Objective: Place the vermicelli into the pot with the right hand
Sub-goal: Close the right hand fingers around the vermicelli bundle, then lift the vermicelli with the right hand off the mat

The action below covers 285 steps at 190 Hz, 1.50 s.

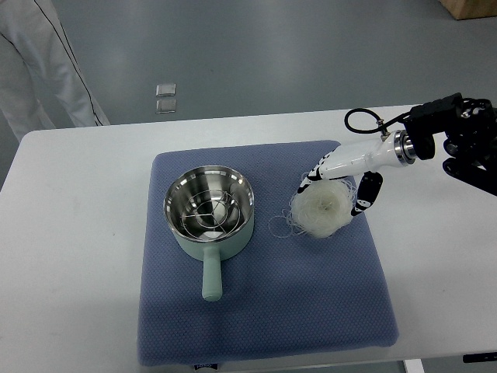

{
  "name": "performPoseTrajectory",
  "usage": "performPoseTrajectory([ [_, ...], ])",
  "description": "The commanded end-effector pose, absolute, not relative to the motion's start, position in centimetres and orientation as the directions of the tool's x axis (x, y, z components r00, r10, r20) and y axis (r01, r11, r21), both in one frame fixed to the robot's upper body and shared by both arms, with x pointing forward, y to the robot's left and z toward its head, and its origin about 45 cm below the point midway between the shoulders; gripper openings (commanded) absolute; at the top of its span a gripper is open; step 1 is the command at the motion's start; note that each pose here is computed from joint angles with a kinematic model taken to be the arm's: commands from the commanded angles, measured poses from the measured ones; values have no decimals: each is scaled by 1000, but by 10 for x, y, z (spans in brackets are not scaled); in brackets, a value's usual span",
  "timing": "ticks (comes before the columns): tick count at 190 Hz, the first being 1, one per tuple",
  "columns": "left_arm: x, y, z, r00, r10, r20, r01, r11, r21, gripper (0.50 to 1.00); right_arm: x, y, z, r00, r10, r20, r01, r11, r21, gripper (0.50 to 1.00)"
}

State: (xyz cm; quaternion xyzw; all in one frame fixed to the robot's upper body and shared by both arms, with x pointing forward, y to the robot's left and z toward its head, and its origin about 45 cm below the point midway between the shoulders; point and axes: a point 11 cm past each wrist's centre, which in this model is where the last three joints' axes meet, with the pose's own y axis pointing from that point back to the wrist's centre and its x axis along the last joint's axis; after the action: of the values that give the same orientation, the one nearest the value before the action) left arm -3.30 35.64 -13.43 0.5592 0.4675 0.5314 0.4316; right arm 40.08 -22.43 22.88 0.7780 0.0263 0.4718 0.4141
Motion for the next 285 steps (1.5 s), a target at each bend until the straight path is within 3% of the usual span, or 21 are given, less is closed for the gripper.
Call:
performPoseTrajectory([
  [1, -33, 356, -134, -2, 982, 191, 64, -190, 980, 1000, 400, -228, 221, 556, 417, 718, -367, -653, 663, 909],
  [120, -33, 356, -134, -2, 982, 191, 64, -190, 980, 1000, 390, -224, 187, 563, 363, 742, -390, -675, 626, 895],
  [143, -33, 356, -134, -2, 982, 191, 64, -190, 980, 1000, 390, -221, 187, 561, 363, 745, -388, -680, 623, 823],
  [153, -33, 356, -134, -2, 982, 191, 64, -190, 980, 1000, 390, -220, 187, 560, 363, 745, -387, -681, 622, 744],
  [164, -33, 356, -134, -2, 982, 191, 64, -190, 980, 1000, 389, -220, 186, 561, 364, 744, -386, -680, 624, 611],
  [166, -33, 356, -134, -2, 982, 191, 64, -190, 980, 1000, 389, -220, 186, 561, 364, 744, -386, -680, 624, 611],
  [177, -33, 356, -134, -2, 982, 191, 64, -190, 980, 1000, 390, -220, 187, 561, 365, 744, -385, -680, 624, 500],
  [252, -33, 356, -134, -2, 982, 191, 64, -190, 980, 1000, 396, -220, 198, 549, 345, 761, -405, -687, 603, 500],
  [285, -33, 356, -134, -2, 982, 191, 64, -190, 980, 1000, 414, -217, 230, 519, 284, 806, -456, -706, 542, 500],
])
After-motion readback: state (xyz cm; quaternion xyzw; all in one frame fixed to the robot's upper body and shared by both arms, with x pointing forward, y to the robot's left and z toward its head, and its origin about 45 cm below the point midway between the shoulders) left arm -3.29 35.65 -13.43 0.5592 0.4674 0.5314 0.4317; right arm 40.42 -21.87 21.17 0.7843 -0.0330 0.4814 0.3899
